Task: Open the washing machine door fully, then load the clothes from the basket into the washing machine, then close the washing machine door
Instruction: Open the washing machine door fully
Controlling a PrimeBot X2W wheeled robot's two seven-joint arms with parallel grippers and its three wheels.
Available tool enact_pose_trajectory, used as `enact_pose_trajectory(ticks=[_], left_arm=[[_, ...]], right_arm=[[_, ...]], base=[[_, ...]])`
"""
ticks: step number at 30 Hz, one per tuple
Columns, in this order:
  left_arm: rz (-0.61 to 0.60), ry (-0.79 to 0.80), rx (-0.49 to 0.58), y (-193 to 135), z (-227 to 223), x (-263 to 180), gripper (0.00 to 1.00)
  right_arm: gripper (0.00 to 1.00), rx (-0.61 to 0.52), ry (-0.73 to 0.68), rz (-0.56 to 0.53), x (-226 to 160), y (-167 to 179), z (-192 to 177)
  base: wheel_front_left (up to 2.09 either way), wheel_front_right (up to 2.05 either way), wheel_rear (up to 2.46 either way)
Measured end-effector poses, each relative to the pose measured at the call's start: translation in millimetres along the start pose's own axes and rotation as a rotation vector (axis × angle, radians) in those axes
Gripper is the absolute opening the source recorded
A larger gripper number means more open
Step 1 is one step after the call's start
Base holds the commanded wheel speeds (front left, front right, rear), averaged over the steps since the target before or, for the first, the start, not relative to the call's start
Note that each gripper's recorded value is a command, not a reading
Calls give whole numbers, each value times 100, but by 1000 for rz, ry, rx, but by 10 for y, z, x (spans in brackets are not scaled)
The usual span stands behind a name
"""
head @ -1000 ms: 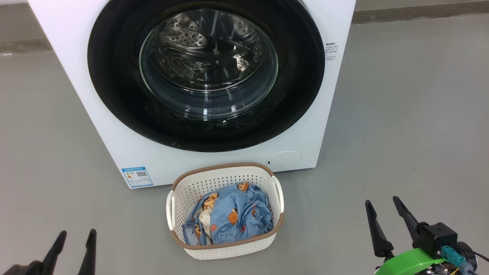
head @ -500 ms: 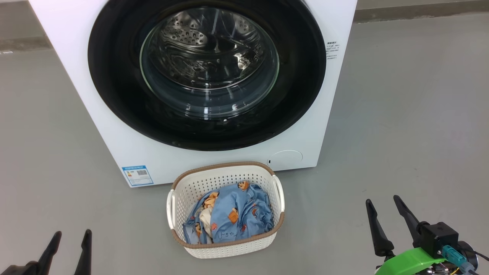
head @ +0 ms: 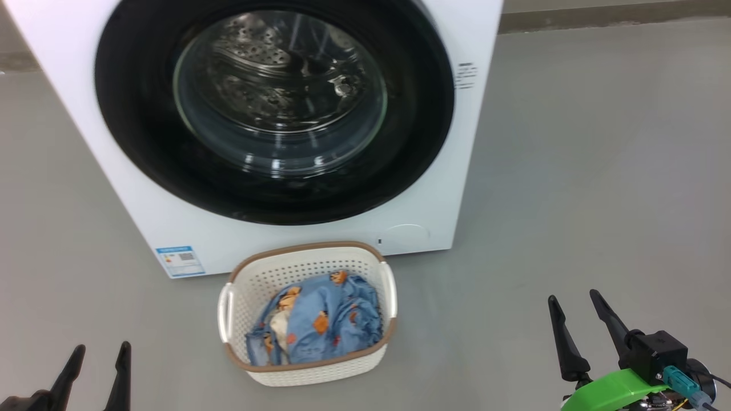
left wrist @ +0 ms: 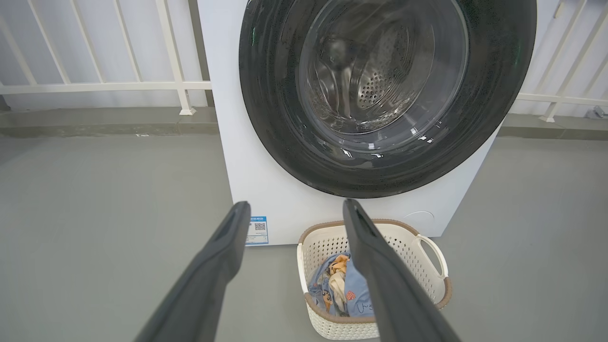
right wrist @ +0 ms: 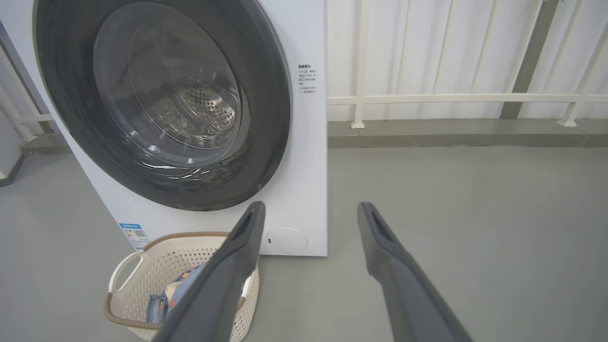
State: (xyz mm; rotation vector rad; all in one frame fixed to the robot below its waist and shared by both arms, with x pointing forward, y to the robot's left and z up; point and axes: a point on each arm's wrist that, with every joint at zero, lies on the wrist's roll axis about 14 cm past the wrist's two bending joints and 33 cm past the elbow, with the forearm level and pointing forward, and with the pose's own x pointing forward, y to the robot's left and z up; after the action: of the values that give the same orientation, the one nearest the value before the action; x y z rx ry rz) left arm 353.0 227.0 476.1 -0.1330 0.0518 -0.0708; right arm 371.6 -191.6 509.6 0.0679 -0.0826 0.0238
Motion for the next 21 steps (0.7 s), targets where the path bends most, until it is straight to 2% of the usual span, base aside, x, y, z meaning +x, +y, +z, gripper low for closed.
enact_pose_trajectory(ticks=[11,21], left_arm=[[21,-33,-13,56,97,28,100],[9,-47,-10,15,140,51,100]], right_arm=[[100,11,-2,-10,16,-31,0],[100,32,-10,-15,21,-42,19]], base=[[116,116,-231],[48,48,-96]])
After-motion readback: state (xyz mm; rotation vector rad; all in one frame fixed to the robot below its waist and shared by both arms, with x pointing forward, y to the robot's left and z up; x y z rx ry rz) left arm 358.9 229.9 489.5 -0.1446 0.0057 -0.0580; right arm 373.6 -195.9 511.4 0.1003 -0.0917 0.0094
